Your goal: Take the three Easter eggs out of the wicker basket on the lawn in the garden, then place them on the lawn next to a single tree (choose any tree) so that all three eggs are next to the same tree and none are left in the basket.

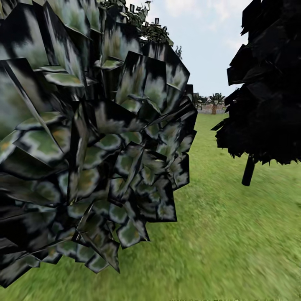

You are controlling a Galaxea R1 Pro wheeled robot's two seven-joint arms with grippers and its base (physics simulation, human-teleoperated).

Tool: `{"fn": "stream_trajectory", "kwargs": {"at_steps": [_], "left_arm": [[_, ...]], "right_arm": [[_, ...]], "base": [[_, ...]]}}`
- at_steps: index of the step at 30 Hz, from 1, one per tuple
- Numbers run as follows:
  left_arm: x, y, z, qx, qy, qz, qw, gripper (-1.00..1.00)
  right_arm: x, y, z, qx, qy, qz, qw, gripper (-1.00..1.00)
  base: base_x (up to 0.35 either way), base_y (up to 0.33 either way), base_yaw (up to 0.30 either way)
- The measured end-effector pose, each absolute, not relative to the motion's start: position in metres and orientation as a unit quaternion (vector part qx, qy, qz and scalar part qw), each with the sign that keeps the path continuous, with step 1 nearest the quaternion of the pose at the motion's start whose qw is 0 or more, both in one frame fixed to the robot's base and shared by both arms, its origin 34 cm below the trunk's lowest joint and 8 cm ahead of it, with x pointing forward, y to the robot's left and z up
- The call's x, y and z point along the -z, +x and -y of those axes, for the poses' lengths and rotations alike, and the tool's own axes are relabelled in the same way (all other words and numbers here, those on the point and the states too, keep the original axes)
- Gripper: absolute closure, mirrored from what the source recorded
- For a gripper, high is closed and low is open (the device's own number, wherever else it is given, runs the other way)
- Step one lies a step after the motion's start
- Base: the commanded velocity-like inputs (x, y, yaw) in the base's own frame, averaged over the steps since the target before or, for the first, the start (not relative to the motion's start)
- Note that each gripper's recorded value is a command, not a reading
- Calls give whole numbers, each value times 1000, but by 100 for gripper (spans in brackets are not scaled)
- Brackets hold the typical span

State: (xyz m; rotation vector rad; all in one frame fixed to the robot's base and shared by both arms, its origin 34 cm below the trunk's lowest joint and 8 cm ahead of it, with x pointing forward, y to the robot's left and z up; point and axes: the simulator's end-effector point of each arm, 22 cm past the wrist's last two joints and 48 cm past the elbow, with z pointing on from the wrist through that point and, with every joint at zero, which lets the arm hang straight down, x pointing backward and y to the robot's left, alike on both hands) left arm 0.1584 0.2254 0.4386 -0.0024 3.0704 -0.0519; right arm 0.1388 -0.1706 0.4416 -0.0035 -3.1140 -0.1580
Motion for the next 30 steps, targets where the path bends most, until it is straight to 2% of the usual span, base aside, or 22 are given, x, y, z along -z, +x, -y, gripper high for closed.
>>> {"fn": "stream_trajectory", "kwargs": {"at_steps": [30], "left_arm": [[-439, 158, -222, 19, 3, -999, 36, -100]], "right_arm": [[-442, 140, 171, 51, -4, 999, 11, -100]], "base": [[0, 0, -248]]}}
